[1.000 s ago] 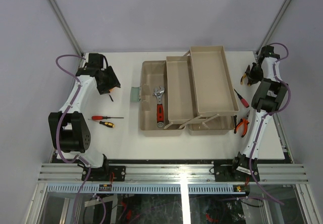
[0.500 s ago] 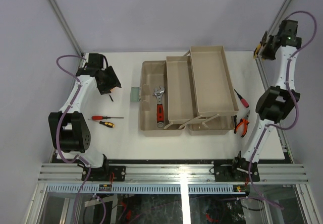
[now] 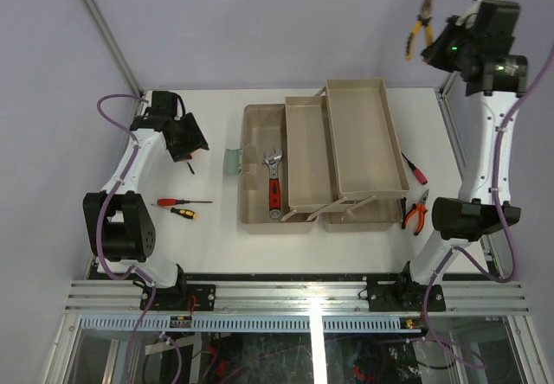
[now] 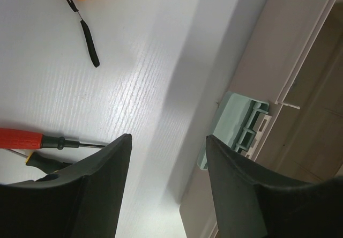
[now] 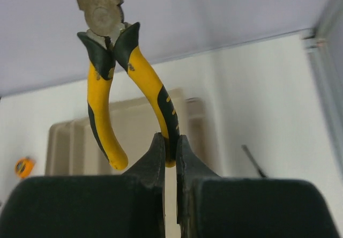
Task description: Pack the tool kit
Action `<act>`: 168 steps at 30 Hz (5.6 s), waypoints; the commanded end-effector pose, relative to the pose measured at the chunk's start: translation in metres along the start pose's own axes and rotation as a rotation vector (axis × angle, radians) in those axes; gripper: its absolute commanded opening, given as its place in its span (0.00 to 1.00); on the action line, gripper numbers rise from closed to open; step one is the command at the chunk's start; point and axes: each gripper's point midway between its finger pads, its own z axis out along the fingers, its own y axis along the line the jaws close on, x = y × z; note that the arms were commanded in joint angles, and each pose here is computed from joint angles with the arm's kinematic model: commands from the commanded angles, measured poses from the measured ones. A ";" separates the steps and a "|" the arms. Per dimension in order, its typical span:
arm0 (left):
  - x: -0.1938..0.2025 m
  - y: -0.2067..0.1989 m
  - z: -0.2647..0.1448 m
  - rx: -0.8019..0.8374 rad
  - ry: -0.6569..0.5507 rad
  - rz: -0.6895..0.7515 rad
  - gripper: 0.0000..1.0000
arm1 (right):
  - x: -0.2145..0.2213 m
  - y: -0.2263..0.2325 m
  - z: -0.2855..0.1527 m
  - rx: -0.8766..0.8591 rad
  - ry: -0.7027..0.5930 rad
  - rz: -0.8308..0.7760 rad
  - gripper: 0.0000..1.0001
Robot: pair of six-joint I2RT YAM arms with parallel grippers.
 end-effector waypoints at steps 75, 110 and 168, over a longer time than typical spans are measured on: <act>-0.005 -0.015 -0.024 0.077 -0.065 -0.010 0.56 | 0.328 0.188 0.057 0.101 0.659 -0.266 0.45; 0.000 -0.025 -0.008 0.074 -0.023 0.022 0.56 | 0.287 -0.171 -0.079 0.589 0.541 0.198 0.65; 0.009 -0.028 -0.008 0.113 -0.017 0.008 0.56 | 0.412 -0.176 -0.014 0.353 0.953 0.220 0.62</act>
